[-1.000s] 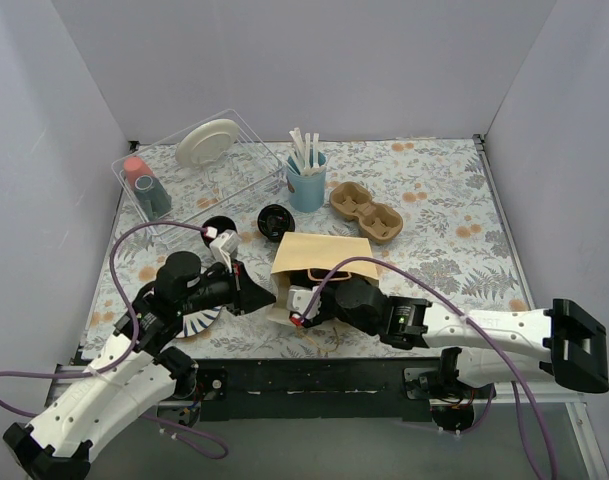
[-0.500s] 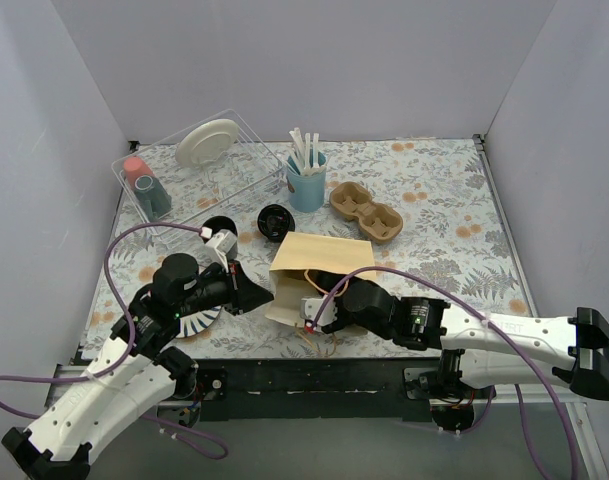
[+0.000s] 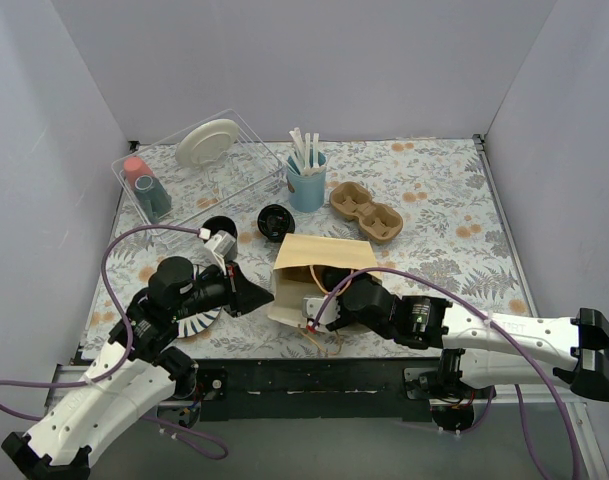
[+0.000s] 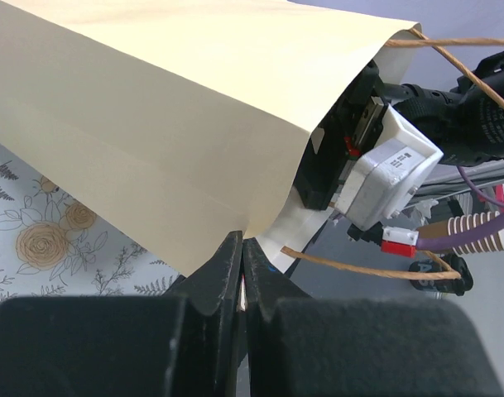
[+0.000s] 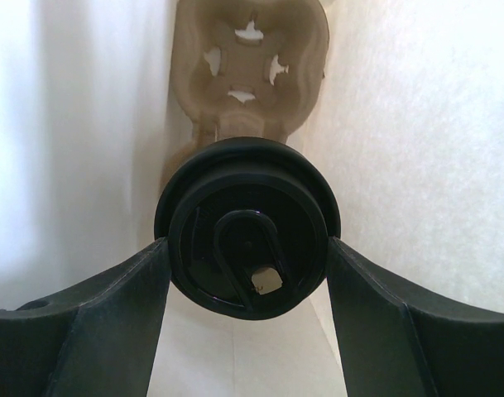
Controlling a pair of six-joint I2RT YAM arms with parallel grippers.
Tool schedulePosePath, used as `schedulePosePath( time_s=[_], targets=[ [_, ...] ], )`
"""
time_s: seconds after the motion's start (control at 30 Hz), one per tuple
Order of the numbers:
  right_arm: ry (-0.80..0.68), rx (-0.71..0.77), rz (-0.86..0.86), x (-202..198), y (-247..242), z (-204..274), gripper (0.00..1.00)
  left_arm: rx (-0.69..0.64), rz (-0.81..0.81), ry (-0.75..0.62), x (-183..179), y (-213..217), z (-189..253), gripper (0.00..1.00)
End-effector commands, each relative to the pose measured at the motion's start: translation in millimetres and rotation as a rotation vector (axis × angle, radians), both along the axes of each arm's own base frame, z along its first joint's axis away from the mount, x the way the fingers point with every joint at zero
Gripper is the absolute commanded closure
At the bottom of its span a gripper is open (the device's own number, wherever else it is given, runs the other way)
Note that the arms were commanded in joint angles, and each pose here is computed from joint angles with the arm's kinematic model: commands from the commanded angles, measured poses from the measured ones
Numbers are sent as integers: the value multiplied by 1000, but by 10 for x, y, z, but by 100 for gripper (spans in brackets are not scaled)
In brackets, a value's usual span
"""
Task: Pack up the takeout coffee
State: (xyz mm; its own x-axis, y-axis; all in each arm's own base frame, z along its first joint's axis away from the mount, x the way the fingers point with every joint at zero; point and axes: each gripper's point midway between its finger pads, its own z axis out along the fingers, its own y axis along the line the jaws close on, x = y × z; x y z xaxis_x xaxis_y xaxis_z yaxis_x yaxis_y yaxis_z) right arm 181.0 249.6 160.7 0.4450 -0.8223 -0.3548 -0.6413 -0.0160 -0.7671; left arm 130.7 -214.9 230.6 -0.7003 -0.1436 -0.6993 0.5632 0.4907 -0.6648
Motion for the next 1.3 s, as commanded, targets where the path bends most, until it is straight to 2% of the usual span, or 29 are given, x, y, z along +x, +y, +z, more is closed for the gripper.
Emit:
schedulePosePath(
  time_s=[0.0,0.27,1.0,1.27],
  targets=[
    [-33,-2,-26,74,-35,107,70,-27,-33,-42,-71,-4,79,100],
    [-6,-82,21,-1,-127,-42,70,-18,-49,-45,-99,0,61,100],
    [8,-88,32,19,-30,-175,70,-63,-86,-34,-195,-26,45,100],
    [-10,-103,-16,94,-57,-210,70,-66,-88,-41,-203,-22,64,100]
  ],
)
